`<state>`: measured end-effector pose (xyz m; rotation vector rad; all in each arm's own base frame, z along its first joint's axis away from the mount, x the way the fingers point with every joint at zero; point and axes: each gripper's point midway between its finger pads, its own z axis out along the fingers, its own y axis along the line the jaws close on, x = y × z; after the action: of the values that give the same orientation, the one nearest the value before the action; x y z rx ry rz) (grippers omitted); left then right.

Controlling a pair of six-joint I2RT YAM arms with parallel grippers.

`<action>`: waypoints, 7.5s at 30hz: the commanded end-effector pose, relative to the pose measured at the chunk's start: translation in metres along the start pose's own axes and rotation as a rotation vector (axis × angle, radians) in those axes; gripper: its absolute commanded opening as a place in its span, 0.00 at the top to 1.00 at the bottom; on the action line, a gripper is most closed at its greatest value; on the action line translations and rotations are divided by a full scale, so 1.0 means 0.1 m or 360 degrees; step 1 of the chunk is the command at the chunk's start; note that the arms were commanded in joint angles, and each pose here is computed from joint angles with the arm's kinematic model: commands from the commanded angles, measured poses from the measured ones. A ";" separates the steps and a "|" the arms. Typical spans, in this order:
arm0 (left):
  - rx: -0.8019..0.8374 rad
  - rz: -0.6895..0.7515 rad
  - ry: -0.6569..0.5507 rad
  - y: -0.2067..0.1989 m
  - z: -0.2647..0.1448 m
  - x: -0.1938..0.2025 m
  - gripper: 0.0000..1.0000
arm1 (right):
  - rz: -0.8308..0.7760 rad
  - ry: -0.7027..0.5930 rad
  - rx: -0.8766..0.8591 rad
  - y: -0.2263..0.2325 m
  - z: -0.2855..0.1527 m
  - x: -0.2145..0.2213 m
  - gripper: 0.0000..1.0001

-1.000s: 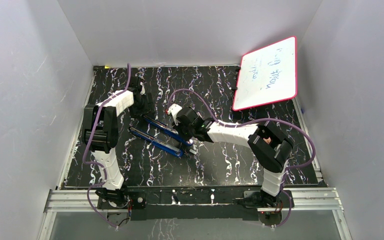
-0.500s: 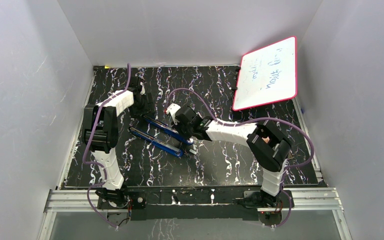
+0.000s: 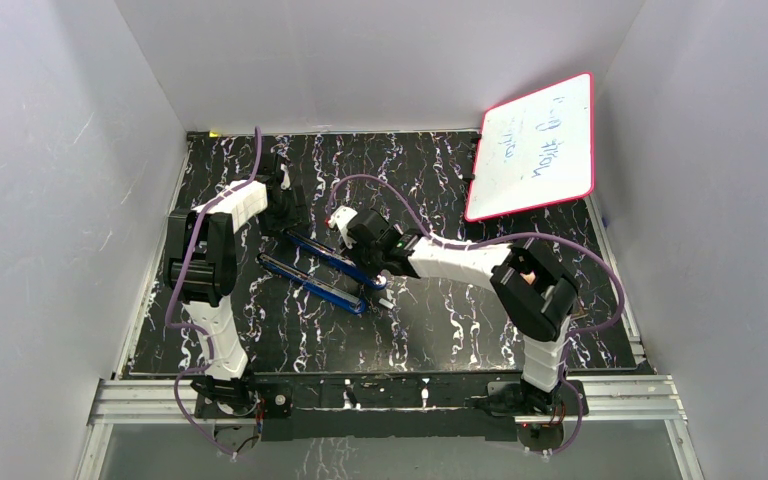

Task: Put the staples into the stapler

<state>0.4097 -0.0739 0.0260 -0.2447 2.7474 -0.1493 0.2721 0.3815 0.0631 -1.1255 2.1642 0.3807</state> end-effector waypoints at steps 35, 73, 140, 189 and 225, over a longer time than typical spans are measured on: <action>0.0050 0.0014 0.0037 -0.07 -0.03 0.01 0.29 | -0.0051 0.0106 -0.0033 0.03 -0.04 -0.03 1.00; 0.0054 0.0015 0.0040 -0.08 -0.03 0.02 0.29 | -0.0126 -0.0081 -0.0078 0.04 -0.21 -0.34 1.00; 0.0055 0.0019 0.0039 -0.08 -0.03 0.02 0.29 | -0.0055 0.0255 -0.0108 -0.03 -0.08 -0.13 1.00; 0.0060 0.0019 0.0037 -0.08 -0.03 0.01 0.29 | -0.0057 0.0221 -0.0075 -0.06 -0.10 -0.15 1.00; 0.0061 0.0022 0.0037 -0.09 -0.03 0.01 0.29 | -0.0071 0.0304 -0.0080 -0.06 -0.04 -0.04 1.00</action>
<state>0.4098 -0.0759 0.0266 -0.2317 2.7487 -0.1654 0.2718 0.3735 0.0625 -1.2879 2.3088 0.3207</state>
